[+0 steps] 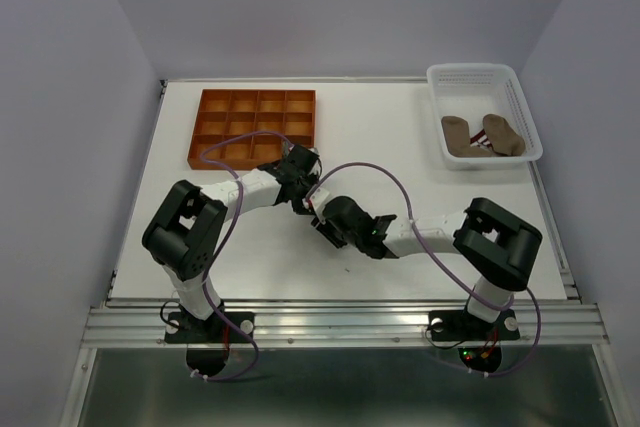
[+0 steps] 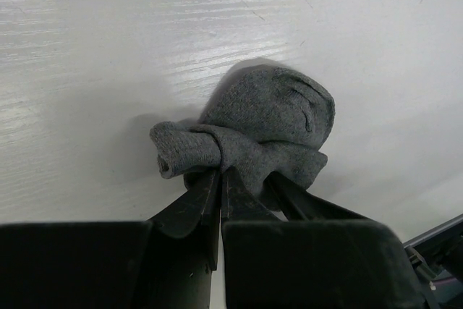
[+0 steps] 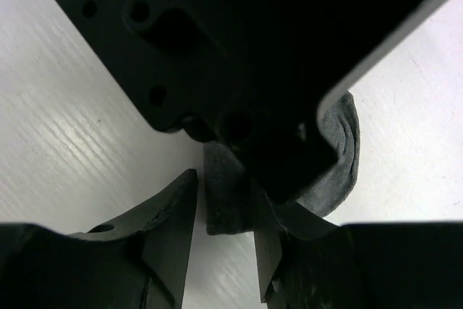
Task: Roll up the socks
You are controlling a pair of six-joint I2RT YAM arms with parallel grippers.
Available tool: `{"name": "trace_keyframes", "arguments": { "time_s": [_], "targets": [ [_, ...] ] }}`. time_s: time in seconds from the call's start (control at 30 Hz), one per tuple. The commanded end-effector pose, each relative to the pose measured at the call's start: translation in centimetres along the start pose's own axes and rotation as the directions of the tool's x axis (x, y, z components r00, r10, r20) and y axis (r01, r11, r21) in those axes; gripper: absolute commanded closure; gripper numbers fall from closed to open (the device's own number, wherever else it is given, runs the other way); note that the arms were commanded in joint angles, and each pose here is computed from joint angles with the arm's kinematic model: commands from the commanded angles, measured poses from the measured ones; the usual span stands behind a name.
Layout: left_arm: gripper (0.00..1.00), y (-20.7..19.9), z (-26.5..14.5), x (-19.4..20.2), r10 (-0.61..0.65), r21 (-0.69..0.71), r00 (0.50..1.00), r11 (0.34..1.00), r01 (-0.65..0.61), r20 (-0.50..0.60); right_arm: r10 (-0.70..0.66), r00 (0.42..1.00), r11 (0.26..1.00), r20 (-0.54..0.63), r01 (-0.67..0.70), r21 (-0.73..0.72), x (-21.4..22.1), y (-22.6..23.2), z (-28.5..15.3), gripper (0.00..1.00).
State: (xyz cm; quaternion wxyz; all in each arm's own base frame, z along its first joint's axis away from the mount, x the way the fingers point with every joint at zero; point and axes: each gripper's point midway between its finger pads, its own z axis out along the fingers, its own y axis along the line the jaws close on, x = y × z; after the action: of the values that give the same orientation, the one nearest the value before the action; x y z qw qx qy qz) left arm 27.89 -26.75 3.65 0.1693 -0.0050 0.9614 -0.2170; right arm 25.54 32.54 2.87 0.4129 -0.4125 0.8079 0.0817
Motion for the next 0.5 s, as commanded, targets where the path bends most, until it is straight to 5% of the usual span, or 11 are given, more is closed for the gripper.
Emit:
{"name": "trace_keyframes", "arguments": {
  "time_s": [0.0, 0.17, 0.27, 0.37, 0.47],
  "targets": [
    [0.91, -1.4, -0.8, -1.1, 0.019, 0.041, 0.999, 0.999, -0.020, 0.031, 0.006, 1.000, 1.000, 0.014, -0.007, 0.024, -0.6, 0.0, 0.7, 0.59],
    [0.90, -1.6, -1.1, -1.3, 0.027, 0.052, 0.999, 0.998, -0.029, 0.039, -0.005, 1.000, 0.999, -0.012, 0.006, 0.042, 0.4, -0.2, 0.9, 0.64],
    [0.86, -1.9, -1.4, -1.5, 0.028, 0.059, 0.998, 0.998, -0.031, 0.047, -0.011, 0.999, 0.999, -0.031, 0.012, 0.039, 0.9, -0.1, 1.2, 0.85],
    [0.72, -2.3, -2.0, -1.9, 0.031, 0.074, 0.997, 0.997, -0.036, 0.068, -0.002, 0.999, 0.998, -0.034, 0.004, 0.056, 1.0, -0.3, 1.3, 0.99],
    [0.65, -2.8, -3.0, -2.7, 0.034, 0.088, 0.994, 0.995, -0.043, 0.105, 0.016, 1.000, 0.997, -0.023, -0.014, 0.072, 0.5, -0.6, 1.2, 0.99]
  ]
}}
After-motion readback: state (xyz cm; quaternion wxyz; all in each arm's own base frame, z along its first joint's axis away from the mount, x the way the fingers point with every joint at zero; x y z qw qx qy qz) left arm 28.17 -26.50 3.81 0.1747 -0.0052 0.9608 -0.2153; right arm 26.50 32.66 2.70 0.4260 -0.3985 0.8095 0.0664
